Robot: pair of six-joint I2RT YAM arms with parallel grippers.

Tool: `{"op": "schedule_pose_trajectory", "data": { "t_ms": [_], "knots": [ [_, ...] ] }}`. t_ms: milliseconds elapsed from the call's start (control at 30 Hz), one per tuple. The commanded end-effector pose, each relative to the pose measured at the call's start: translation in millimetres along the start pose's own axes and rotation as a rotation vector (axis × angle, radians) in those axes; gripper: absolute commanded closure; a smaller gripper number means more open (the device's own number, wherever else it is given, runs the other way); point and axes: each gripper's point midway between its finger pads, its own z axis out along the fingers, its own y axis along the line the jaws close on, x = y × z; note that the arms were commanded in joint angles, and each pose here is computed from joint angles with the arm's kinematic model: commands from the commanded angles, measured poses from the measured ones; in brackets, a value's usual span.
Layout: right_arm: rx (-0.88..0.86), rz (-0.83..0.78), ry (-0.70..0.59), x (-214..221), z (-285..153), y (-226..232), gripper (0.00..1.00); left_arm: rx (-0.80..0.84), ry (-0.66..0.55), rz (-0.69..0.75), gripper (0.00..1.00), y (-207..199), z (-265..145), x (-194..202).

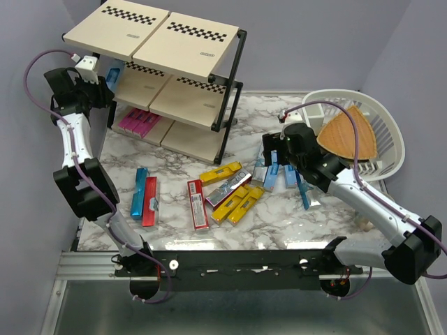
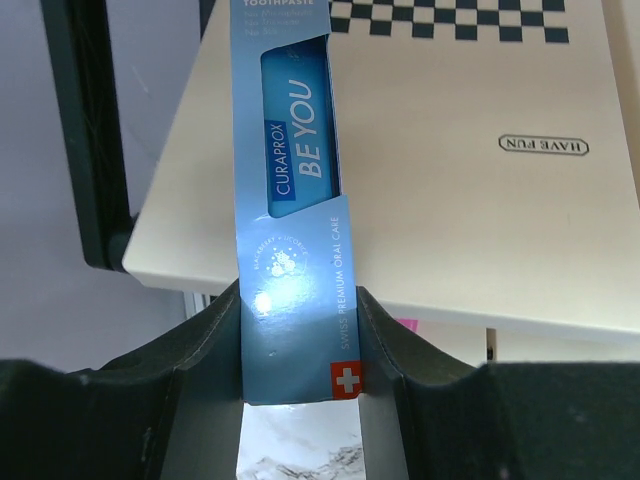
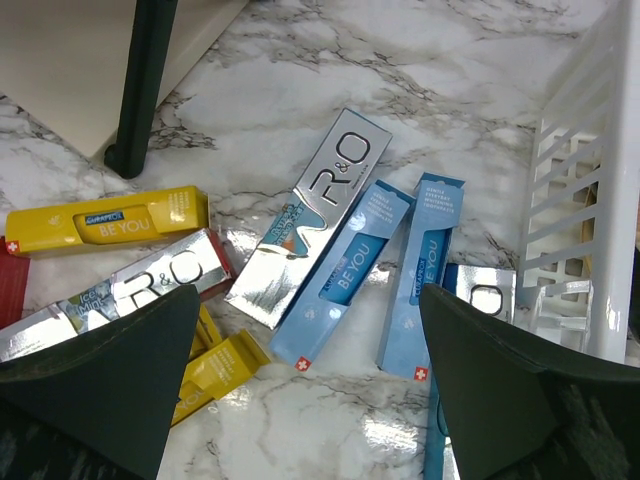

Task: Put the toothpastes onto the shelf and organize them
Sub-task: Place the toothpaste on the shelf.

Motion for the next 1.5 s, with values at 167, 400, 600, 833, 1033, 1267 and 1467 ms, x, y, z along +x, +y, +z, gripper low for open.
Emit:
{"op": "schedule_pose_trajectory", "data": {
  "t_ms": [167,400,600,833,1033,1267,1467],
  "knots": [
    [0.000,0.007,0.017,8.0,-3.0,-3.6,0.01,0.030,-0.095,0.044,0.50,14.8,8.9,-39.2],
    [-0.005,0.013,0.024,10.3,-3.3,-2.7,0.01,0.038,-0.071,0.019,0.40,19.0,19.1,-24.5],
    [-0.008,0.012,0.031,11.9,-3.2,-2.1,0.01,0.026,-0.071,0.005,0.31,18.3,17.9,-23.1],
    [-0.012,0.015,0.027,12.1,-4.4,-1.9,0.01,-0.028,-0.115,0.008,0.28,16.7,-1.3,-24.9],
    [-0.017,0.011,0.026,12.9,-4.6,-1.5,0.01,-0.014,-0.130,-0.028,0.35,14.3,-3.9,-12.0],
    [-0.022,0.005,0.033,15.2,-3.2,-0.5,0.01,0.016,-0.153,-0.034,0.49,13.9,0.9,-17.2],
    [-0.024,0.001,0.037,13.8,-1.8,0.7,0.01,0.043,-0.192,-0.030,0.59,17.4,7.6,-33.4]
  ]
}}
